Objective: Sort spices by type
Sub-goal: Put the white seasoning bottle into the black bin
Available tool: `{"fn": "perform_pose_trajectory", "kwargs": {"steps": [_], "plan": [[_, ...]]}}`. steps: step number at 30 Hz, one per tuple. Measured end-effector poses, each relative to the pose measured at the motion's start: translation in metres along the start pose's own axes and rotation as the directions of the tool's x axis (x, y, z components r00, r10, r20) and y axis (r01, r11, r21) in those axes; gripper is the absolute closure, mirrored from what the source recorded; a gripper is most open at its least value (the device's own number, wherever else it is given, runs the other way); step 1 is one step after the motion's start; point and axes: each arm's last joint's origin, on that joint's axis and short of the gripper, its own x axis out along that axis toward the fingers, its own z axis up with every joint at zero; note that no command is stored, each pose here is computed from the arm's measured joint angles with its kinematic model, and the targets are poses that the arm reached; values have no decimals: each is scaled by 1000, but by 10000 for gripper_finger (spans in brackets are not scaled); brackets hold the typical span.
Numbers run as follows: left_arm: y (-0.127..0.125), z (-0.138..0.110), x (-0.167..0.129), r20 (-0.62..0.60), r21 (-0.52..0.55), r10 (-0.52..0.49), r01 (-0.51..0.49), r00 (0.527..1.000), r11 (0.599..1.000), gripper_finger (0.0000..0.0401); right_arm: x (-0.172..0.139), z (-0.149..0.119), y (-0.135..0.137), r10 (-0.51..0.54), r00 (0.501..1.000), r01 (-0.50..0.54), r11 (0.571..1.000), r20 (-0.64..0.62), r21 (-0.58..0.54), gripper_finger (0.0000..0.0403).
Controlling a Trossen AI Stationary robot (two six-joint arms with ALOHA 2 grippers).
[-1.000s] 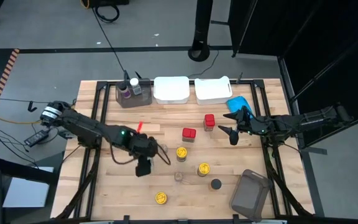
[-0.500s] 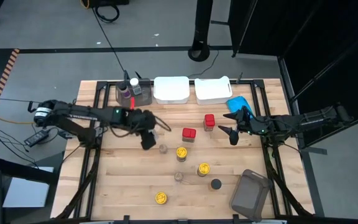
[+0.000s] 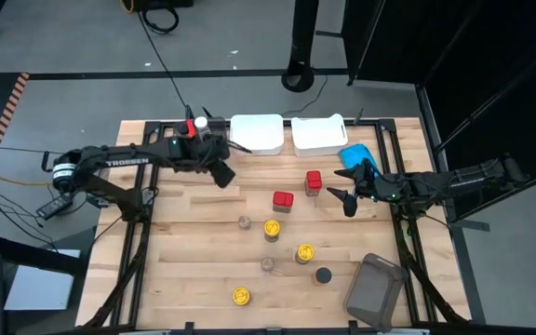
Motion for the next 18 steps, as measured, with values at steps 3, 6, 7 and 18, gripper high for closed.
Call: {"fn": "perform_pose_trajectory", "kwargs": {"steps": [3, 6, 7, 18], "plan": [[12, 12, -1, 44, -63, 53, -50, 998, 997, 199, 0, 0, 0, -15, 1000, 15, 1000, 6, 0, 82], [25, 22, -2, 72, -128, 130, -120, 989, 984, 199, 0, 0, -1, -22, 1000, 22, 1000, 9, 1, 82], [29, 25, -3, 80, -147, 150, -137, 985, 980, 199, 0, 0, -1, -22, 1000, 22, 1000, 8, 1, 82], [69, 40, 9, 66, -367, 279, -236, 958, 900, 199, 0, 0, -1, -22, 1000, 22, 1000, 8, 1, 82]]}}
